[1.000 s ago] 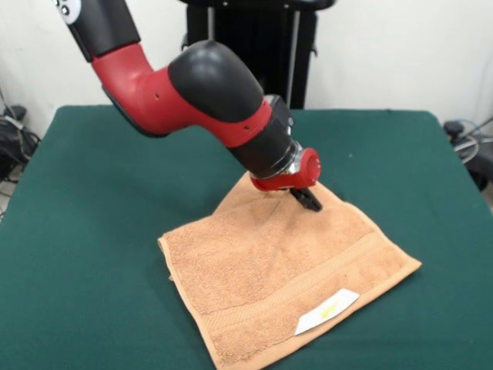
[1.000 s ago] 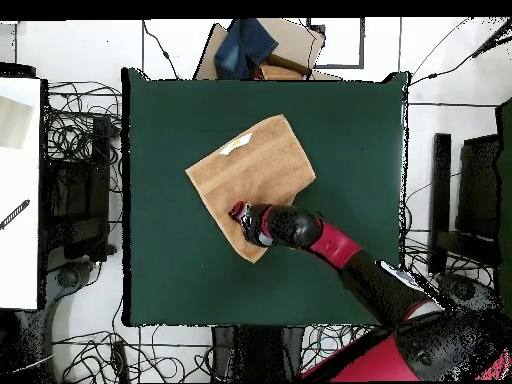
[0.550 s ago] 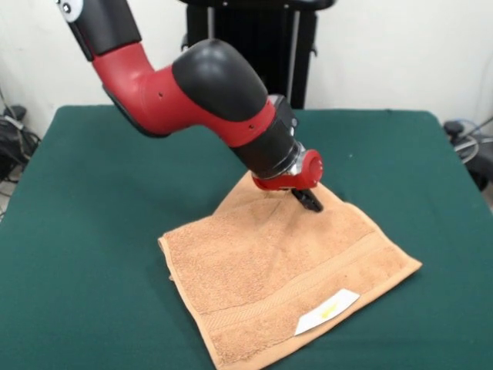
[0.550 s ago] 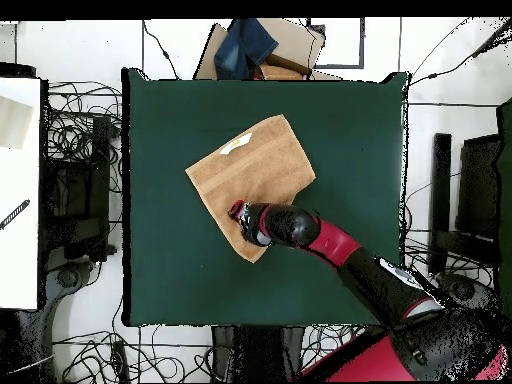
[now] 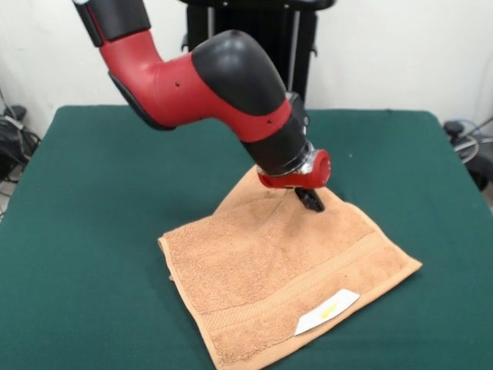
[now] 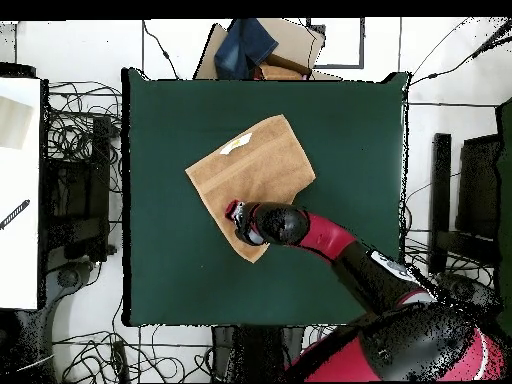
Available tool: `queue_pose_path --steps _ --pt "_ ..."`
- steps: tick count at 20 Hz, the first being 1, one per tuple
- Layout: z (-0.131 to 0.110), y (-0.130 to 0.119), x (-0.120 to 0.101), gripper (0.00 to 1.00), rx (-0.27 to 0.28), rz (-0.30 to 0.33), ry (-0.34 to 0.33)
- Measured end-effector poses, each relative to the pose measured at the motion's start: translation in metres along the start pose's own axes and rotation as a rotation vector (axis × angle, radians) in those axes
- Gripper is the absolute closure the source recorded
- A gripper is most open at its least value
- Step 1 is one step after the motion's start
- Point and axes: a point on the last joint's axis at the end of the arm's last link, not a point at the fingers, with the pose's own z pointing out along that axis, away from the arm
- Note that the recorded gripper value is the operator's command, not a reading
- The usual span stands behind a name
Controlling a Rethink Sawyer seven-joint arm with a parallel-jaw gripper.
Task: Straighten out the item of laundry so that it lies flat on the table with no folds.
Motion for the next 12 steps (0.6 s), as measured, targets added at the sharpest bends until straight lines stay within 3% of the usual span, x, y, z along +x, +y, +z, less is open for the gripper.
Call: queue_pose_path --steps 12 --pt "-0.0001 -0.0001 0.0 1.0 -0.001 0.001 -0.001"
